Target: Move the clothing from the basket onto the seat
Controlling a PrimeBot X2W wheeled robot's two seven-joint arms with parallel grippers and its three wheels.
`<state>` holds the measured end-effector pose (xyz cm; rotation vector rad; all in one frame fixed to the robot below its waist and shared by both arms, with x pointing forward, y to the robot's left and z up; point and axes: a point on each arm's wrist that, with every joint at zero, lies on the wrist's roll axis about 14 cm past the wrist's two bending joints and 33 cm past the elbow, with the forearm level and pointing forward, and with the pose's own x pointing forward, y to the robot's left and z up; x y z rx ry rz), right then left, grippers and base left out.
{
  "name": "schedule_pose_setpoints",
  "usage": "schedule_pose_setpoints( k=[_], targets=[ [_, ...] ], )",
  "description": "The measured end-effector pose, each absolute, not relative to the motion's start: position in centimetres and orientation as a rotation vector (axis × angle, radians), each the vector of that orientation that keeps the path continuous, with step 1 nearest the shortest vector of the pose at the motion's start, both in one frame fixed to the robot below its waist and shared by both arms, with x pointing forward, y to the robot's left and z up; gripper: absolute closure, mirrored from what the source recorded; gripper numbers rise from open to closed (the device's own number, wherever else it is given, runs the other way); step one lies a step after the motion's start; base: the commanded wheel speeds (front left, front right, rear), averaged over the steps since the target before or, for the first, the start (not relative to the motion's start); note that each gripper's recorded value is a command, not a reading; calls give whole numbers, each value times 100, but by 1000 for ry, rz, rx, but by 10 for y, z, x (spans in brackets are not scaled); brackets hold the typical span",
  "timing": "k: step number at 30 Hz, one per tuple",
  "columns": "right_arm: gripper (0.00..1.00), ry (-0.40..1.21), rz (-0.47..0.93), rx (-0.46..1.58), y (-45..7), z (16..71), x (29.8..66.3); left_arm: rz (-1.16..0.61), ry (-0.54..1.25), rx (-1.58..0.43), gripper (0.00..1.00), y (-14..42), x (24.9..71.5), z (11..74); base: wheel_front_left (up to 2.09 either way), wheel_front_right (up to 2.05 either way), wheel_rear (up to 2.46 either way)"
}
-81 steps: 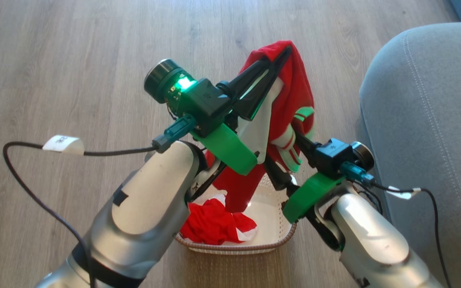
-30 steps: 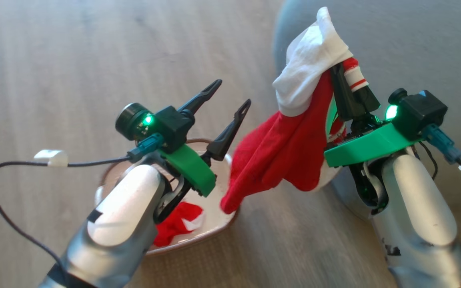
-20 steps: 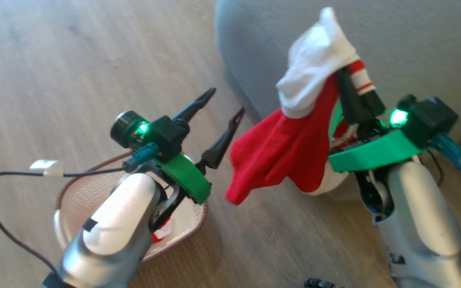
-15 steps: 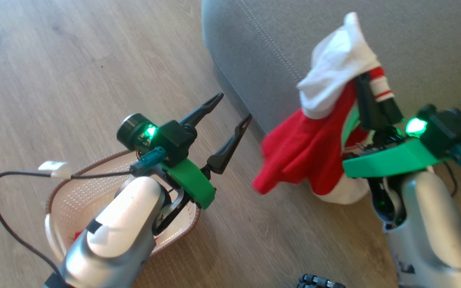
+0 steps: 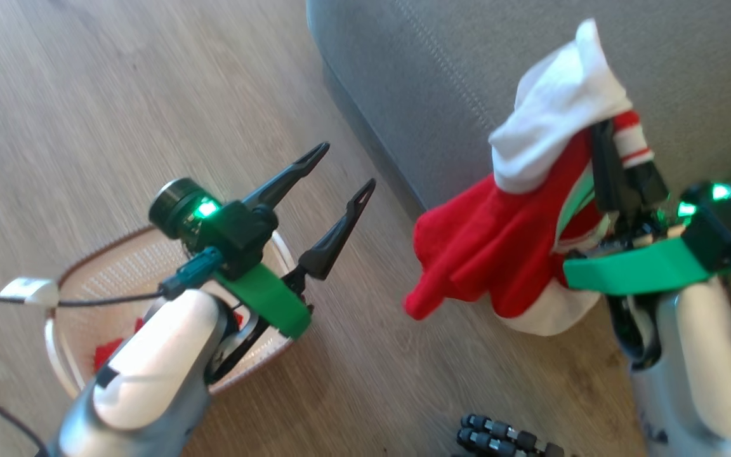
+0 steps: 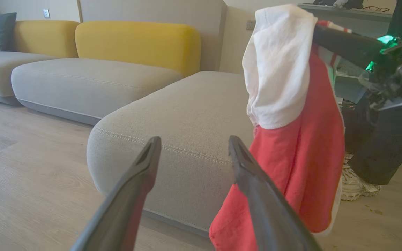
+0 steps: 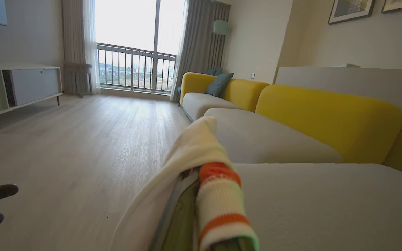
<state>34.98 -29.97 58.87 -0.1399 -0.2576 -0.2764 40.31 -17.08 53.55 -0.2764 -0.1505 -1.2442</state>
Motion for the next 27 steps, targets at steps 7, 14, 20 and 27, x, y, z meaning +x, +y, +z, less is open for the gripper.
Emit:
schedule_pose_setpoints(
  k=[7,14,20,27],
  targets=[
    [100,-276,-223,-415,-320,622,396,-1242,-99,-302,0,-158,413,504,0,0,0],
    [100,-246,-233,-621,-358,646,448,-1214,-54,-314,0,-140,432,469,0,0,0],
    [100,-245,-303,-698,-386,676,500,-1172,-14,-325,0,-123,450,438,0,0,0],
    [100,-231,-444,-783,-419,717,536,-1118,40,-312,0,-98,460,407,0,0,0]
  ],
)
